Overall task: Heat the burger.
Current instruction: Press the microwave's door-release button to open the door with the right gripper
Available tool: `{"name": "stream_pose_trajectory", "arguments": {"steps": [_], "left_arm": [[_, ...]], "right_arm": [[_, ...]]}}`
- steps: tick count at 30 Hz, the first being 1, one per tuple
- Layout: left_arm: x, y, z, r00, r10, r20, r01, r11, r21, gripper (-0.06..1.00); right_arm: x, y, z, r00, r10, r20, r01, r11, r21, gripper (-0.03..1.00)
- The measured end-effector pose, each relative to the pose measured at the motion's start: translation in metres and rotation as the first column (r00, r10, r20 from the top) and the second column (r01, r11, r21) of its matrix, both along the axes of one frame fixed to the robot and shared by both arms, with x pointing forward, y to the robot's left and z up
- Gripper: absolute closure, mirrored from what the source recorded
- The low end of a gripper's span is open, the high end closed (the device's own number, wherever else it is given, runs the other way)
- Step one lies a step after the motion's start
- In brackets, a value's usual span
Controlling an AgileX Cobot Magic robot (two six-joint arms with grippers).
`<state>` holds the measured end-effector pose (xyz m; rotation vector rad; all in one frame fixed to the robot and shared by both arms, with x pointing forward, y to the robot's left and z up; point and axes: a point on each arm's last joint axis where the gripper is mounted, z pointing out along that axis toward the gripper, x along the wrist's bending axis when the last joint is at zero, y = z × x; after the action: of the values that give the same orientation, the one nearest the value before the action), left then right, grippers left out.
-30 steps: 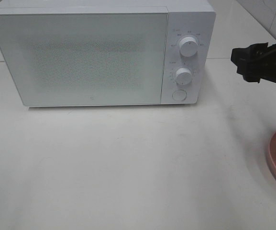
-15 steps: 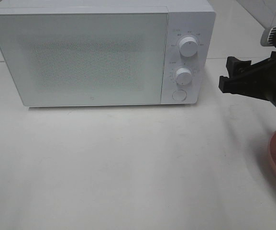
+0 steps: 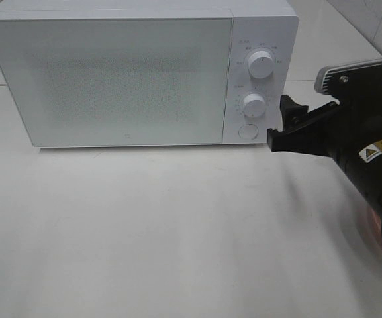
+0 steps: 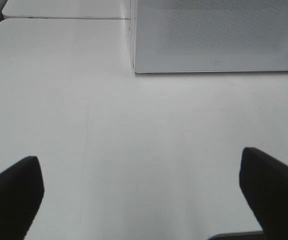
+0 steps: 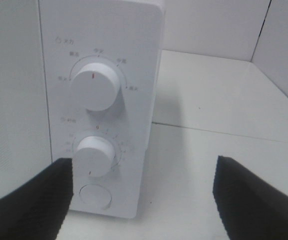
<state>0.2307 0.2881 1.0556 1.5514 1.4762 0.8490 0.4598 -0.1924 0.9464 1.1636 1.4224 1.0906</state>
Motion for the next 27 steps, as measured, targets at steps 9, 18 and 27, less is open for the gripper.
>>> {"name": "stream_pose_trajectory", "arguments": {"steps": [9,18,27], "left_arm": [[0.000,0.000,0.000,1.000,0.000,0.000,0.000,1.000,0.000,-0.05],[0.000,0.000,0.000,1.000,0.000,0.000,0.000,1.000,0.000,-0.05],[0.000,0.000,0.000,1.000,0.000,0.000,0.000,1.000,0.000,-0.05]], "right_arm": [[0.000,0.010,-0.027,0.995,0.025,-0.092,-0.023,0.999,0.025,0.21],[0.000,0.011,-0.033,0.993,0.019,-0.112,-0.012,0.998,0.063,0.21],[0.000,0.011,-0.032,0.992,-0.008,-0.129,0.043,0.962,0.270,0.21]]}}
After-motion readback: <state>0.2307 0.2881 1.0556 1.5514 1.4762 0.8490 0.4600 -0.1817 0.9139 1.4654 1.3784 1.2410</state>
